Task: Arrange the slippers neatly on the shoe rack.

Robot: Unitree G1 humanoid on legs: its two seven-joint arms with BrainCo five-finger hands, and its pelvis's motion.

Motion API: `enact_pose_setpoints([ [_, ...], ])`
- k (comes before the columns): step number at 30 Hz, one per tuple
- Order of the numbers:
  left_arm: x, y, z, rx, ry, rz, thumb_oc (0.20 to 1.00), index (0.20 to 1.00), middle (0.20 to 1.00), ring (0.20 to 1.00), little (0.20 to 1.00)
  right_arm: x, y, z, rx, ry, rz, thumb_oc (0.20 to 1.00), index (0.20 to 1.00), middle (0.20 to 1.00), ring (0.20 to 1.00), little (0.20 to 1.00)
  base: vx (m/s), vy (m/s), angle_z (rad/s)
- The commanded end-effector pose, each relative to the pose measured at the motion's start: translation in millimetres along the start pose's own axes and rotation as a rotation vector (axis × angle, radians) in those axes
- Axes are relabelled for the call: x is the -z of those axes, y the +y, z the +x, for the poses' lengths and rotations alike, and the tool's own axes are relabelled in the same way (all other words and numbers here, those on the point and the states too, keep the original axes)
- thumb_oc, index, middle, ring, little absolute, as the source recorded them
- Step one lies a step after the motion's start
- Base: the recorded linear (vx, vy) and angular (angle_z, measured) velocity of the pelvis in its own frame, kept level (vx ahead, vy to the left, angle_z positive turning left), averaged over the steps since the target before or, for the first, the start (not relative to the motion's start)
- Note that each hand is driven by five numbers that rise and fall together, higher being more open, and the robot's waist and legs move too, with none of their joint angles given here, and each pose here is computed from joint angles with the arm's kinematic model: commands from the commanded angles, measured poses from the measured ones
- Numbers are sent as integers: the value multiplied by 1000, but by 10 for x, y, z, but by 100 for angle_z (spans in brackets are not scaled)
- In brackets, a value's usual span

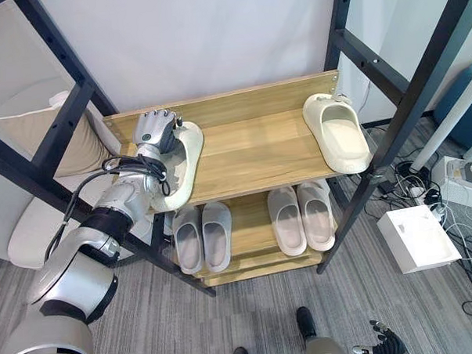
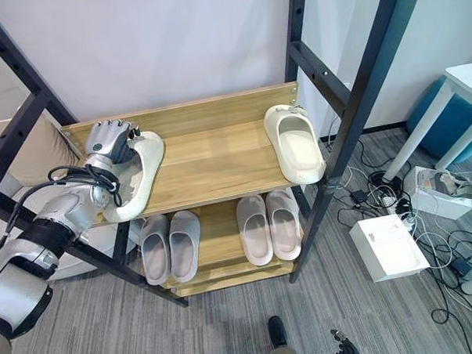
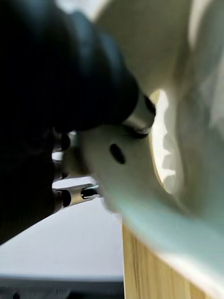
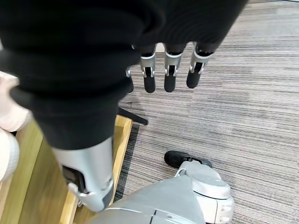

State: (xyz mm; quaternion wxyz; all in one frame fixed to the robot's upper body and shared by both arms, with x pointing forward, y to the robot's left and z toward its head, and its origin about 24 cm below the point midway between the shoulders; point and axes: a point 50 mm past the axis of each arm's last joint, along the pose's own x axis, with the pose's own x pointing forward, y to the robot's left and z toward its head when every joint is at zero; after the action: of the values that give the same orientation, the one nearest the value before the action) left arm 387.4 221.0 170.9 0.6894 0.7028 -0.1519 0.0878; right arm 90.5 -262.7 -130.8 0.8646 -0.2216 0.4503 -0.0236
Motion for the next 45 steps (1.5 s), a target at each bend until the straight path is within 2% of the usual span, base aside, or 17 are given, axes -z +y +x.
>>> enact_pose_setpoints([
  [1,135,378,241,-93,59,44,200,200,200,200,200,-210,-188,54,61,-94,17,1000,1000,1000,1000,1000,0,0,0],
  [9,0,500,258,-131,-32,74,200,200,200,200,200,-189,-192,46,67,-88,25,1000,1000,1000,1000,1000,0,0,0],
  [13,-286,795,228,-259,-189,67,200,200,200,200,200,-222,-140,58,49,-95,28,1000,1000,1000,1000,1000,11,-27,7],
  [21,-659,968,170,-334,-352,59,200,200,200,200,200,-230,-91,81,25,-79,21,1000,1000,1000,1000,1000,-6,-25,10],
  [31,-1030,967,336,-314,-410,32,200,200,200,200,200,-178,-150,75,42,-56,31,1000,1000,1000,1000,1000,4,-4,-1],
  [35,-1171,946,439,-286,-412,33,200,200,200,200,200,-120,-283,60,92,-37,58,1000,1000,1000,1000,1000,24,-15,-20],
  [45,-1007,897,598,-231,-314,129,200,200,200,200,200,-125,-482,48,160,-47,82,1000,1000,1000,1000,1000,34,-9,-19],
])
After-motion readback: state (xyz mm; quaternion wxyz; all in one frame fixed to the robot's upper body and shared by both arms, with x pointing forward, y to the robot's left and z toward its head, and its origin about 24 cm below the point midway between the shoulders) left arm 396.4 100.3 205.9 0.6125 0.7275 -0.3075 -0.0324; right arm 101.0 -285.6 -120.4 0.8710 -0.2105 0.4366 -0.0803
